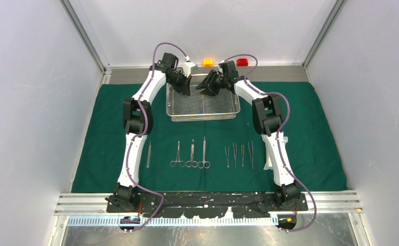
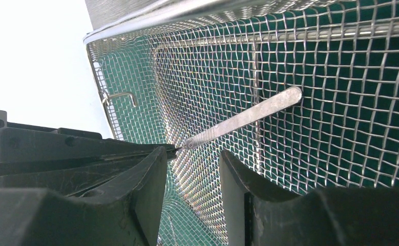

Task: Open and lay out the surgical kit
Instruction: Pick up the medical item from the container.

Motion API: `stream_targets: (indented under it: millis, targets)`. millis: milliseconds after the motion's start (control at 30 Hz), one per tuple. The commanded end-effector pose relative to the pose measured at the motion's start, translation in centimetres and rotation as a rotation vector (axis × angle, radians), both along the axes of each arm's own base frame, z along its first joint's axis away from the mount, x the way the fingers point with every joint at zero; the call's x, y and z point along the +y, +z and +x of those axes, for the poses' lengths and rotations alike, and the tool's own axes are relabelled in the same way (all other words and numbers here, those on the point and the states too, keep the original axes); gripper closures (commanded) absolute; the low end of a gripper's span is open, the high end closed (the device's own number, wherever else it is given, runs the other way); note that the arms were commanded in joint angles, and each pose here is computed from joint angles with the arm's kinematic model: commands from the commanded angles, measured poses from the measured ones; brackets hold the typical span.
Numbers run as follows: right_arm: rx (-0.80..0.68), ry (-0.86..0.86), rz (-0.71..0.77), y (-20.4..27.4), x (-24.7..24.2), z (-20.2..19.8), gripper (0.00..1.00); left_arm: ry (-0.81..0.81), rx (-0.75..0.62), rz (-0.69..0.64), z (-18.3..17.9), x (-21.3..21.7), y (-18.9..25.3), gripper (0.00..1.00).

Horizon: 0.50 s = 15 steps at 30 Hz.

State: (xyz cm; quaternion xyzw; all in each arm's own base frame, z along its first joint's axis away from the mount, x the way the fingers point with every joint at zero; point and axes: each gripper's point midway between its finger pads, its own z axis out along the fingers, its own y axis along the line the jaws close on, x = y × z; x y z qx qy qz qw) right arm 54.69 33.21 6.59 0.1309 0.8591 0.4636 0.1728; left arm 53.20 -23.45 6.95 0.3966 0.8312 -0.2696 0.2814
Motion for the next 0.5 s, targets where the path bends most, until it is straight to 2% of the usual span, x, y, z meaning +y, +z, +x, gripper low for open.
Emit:
stream_targets:
  millis: [0,467]
  targets:
    - [0.09,-0.008,-0.002,-0.09,0.69,-1.71,0.53,-0.009,-0.076,-0.024,0.19,-0.59,3.81,1.0]
    - [0.095,-0.008,-0.068,-0.3,0.15,-2.46,0.54,-0.009,-0.077,-0.024,0.07,-0.76,4.01,1.0]
